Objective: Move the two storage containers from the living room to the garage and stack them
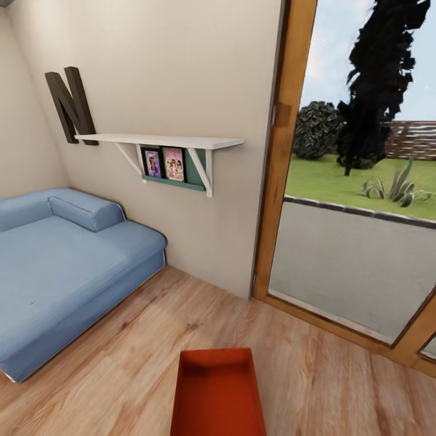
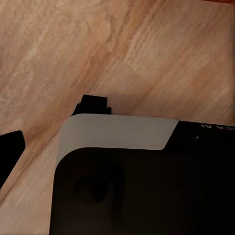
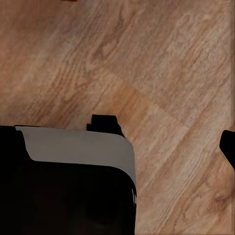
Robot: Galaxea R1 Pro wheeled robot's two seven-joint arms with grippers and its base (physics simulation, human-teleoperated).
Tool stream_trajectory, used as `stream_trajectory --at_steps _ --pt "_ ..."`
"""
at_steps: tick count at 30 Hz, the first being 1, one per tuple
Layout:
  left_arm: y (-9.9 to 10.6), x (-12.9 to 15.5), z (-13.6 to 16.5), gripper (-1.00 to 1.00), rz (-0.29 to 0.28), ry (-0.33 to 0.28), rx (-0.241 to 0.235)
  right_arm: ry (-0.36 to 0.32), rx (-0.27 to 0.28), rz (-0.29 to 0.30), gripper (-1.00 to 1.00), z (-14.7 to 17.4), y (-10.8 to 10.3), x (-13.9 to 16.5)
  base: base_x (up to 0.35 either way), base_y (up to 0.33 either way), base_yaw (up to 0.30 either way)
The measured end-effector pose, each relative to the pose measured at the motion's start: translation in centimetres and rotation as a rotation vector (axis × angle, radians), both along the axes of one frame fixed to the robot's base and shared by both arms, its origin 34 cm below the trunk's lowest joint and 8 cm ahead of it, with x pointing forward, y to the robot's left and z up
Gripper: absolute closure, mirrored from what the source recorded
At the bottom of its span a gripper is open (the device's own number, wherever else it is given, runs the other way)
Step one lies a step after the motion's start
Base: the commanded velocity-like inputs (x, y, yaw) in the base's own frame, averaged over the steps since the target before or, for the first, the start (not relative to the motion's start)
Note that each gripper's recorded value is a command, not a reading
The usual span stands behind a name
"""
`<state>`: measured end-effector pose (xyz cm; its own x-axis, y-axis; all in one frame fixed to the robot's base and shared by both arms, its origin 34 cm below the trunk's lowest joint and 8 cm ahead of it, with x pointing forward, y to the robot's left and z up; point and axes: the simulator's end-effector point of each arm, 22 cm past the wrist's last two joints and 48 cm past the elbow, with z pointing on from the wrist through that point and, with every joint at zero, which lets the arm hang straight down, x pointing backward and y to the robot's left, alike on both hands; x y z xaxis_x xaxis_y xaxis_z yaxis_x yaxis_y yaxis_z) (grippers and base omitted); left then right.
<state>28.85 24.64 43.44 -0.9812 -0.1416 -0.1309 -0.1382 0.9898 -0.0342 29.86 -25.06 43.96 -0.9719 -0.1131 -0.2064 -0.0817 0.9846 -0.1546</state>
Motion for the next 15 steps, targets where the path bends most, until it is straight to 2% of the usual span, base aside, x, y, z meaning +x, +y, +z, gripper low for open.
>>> stream_trajectory --at_steps 15 --pt "0.07 -0.01 -0.02 -1.0 0.001 0.001 0.001 0.0 0.0 0.0 -1.0 -0.02 -0.01 0.01 0.022 -0.006 0.0"
